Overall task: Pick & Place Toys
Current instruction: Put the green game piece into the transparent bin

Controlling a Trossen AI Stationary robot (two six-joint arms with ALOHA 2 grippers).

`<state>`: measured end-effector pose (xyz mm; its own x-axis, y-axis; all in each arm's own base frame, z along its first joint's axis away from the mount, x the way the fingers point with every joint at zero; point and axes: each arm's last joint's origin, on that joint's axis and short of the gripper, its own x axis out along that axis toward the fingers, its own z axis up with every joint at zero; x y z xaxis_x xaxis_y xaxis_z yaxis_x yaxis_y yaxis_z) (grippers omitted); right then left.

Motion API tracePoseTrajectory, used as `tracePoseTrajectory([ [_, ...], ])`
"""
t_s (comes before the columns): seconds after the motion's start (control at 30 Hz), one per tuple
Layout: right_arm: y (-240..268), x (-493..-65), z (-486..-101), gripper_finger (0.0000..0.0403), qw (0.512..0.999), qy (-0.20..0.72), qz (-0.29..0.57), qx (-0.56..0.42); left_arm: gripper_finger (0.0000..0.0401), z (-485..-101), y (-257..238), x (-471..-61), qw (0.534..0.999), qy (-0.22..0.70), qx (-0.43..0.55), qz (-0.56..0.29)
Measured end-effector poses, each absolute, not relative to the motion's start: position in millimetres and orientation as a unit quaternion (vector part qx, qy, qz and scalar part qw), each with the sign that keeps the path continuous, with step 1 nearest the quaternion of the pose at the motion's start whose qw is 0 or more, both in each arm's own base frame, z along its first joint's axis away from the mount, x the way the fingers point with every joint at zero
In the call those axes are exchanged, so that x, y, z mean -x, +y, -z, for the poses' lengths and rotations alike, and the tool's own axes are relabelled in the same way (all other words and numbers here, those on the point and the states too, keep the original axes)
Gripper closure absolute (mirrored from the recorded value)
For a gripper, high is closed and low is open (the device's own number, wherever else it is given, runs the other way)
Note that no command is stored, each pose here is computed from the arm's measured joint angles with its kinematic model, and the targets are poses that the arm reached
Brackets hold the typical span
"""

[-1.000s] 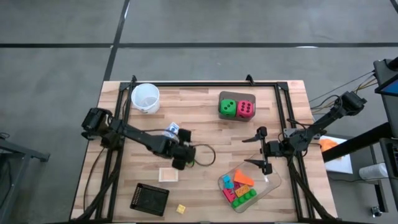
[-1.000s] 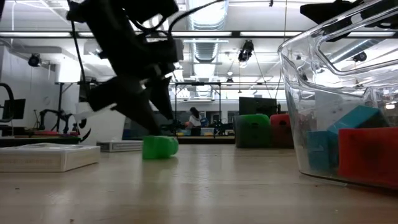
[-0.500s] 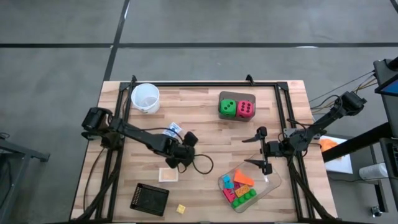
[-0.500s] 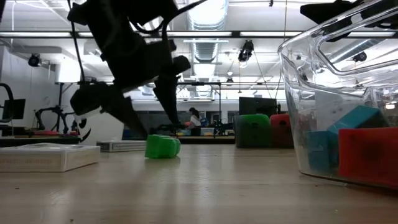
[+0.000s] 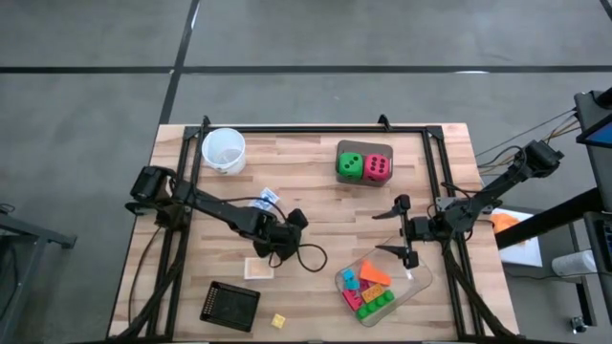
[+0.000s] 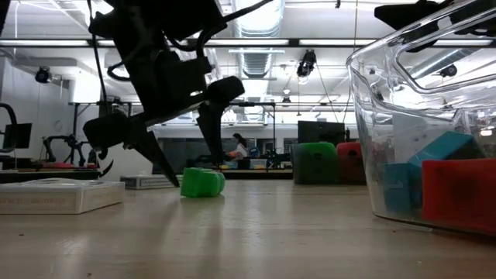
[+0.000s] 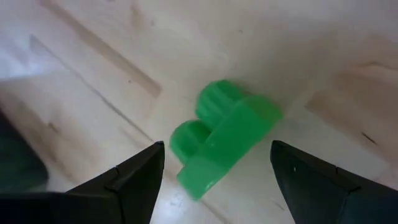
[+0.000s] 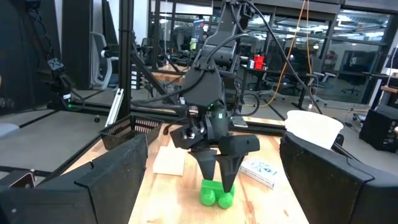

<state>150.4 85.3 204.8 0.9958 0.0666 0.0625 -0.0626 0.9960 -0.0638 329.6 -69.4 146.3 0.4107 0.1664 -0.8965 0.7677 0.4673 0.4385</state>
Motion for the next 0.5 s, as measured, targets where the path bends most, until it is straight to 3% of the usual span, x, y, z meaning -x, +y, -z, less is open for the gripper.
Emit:
tracePoseTrajectory([
  [0.33,85.3,-150.3,-204.6,0.0046,0.998,-0.032,-0.034,0.031,0.0111,-129.7,-69.6,-335.7,0.684,0.515,-0.462,0.231],
  [0.5,85.4,-150.3,-204.6,0.0046,0.998,-0.032,-0.034,0.029,0.0163,-129.7,-69.8,-335.9,0.689,0.528,-0.443,0.224],
])
